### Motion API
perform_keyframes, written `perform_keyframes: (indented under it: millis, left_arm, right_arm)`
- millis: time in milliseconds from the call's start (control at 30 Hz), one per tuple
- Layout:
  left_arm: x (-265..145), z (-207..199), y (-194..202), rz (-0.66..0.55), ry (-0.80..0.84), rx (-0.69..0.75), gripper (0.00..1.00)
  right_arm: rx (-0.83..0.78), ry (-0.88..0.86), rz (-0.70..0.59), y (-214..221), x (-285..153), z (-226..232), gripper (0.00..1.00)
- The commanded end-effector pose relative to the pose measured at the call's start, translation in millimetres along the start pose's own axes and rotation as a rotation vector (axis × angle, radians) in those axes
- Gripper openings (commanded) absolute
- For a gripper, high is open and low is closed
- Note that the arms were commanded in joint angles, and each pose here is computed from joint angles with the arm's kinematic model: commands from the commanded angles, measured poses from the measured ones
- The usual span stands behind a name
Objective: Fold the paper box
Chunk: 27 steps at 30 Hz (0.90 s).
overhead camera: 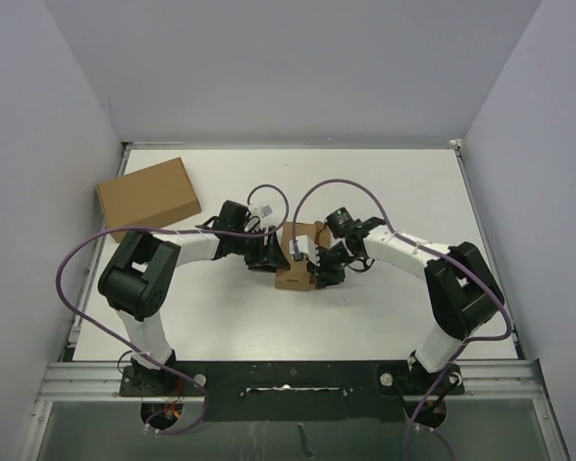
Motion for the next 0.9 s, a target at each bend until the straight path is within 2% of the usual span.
perform_keyframes:
  millis: [0, 333, 667, 867]
  left_arm:
    - [8.0, 4.2, 6.2, 0.012, -0.054, 0.014, 0.53]
    - [9.7, 0.6, -2.3, 0.014, -0.036, 0.072, 0.54]
    - [8.9, -4.4, -9.4, 0.027, -0.011, 0.105, 0.55]
    - [9.5, -5.3, -12.7, 0.04, -0.011, 0.126, 0.56]
  right_arm:
    - [-0.012, 0.064, -0.093, -30.0, -6.1, -12.6, 0.0]
    - [0.006, 0.003, -0.084, -34.1, 4.4, -6.7, 0.01]
    - [0.031, -0.013, -0.181, -23.2, -30.7, -12.3, 0.22]
    - [0.034, 0.041, -0.253, -22.6, -58.9, -18.8, 0.3]
Point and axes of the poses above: each gripper's point midway between its finger pads, its own x axis out along the fingers, its own z axis along the line the jaws close on, y = z × x, the point moved 8 cm from there along -x, back along the fingers, and after that the axes turned 3 degrees about -x, right-handed, at the moved point
